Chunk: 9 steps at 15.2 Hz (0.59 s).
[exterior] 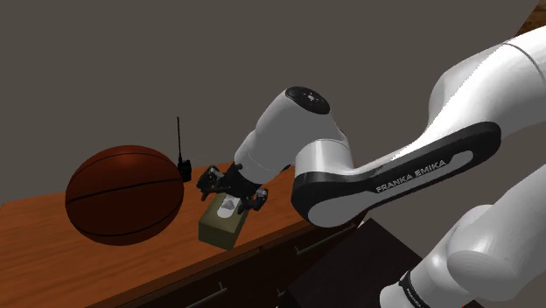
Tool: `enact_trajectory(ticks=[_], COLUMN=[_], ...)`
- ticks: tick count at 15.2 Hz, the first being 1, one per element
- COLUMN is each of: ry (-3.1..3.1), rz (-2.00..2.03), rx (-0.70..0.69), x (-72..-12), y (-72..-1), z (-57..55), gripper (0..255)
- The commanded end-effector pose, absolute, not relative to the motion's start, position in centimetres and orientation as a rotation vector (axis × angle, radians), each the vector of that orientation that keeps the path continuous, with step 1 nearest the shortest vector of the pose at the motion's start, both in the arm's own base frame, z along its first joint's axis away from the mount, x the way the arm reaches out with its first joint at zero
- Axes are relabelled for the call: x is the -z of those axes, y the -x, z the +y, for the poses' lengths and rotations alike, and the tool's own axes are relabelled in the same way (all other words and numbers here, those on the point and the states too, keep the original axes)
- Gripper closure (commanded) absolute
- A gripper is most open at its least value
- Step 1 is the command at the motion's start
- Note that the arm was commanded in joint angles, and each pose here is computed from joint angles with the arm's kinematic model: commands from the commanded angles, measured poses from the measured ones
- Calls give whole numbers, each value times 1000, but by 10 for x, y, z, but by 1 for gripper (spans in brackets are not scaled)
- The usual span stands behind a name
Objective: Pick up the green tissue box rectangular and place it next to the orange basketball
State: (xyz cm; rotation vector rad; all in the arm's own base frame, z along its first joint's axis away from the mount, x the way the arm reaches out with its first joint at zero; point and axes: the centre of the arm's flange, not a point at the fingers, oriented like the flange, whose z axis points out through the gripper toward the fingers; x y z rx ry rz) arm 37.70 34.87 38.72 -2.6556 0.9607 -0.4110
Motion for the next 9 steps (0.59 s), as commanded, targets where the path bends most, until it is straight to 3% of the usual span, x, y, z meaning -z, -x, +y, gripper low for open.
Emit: enact_trajectory(ticks=[1, 9], ry=[2654, 2654], rz=[963, 963], rx=[406, 406], x=[-409, -418], y=[-369, -366], z=[344, 343], gripper=[0, 0])
